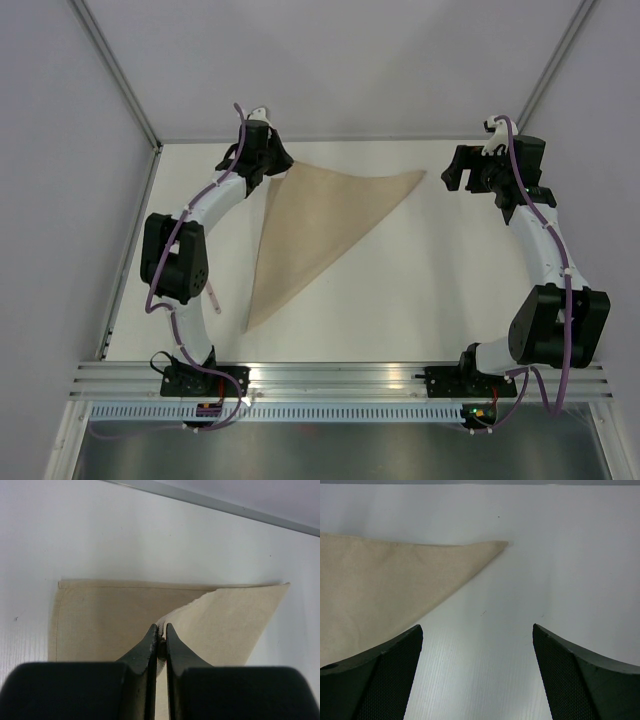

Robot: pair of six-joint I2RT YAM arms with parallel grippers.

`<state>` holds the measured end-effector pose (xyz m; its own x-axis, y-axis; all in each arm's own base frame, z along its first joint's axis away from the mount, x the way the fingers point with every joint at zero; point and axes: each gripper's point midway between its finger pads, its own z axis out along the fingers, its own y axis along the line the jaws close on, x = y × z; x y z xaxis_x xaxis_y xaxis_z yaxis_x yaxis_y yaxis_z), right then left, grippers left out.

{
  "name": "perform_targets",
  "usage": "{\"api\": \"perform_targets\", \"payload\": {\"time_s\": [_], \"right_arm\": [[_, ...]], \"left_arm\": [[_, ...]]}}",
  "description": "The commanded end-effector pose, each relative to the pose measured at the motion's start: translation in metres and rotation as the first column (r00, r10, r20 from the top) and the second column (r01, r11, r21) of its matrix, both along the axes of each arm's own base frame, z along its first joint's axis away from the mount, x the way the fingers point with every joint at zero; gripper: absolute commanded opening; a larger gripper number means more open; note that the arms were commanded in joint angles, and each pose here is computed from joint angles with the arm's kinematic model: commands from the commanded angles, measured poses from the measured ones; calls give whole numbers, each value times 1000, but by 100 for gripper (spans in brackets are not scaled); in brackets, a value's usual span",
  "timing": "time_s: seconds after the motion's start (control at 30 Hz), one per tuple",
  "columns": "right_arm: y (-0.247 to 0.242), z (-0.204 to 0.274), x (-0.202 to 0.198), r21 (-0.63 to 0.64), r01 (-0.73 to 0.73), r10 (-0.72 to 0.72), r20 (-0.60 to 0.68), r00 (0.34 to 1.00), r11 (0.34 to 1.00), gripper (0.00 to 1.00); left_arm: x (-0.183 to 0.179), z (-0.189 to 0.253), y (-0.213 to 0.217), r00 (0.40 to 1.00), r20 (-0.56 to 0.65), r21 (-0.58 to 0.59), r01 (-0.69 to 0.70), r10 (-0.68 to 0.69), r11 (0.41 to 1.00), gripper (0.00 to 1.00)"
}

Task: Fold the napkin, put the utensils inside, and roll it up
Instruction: Fold the napkin

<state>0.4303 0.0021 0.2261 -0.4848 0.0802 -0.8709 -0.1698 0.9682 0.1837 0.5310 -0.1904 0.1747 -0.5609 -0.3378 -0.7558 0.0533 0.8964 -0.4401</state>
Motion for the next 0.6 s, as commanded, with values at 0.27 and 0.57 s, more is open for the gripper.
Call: {"api": "perform_targets", "payload": {"time_s": [0.27, 0.57], "right_arm": [[0, 11, 5, 1, -11, 11, 22, 1000, 1000, 95], [0, 9, 5, 3, -14, 14, 16, 1000, 1000, 96]], "left_arm": [[9, -5, 6, 1000, -10, 2, -12, 12, 1000, 2], [13, -32, 11, 998, -50, 38, -34, 36, 999, 2]]}}
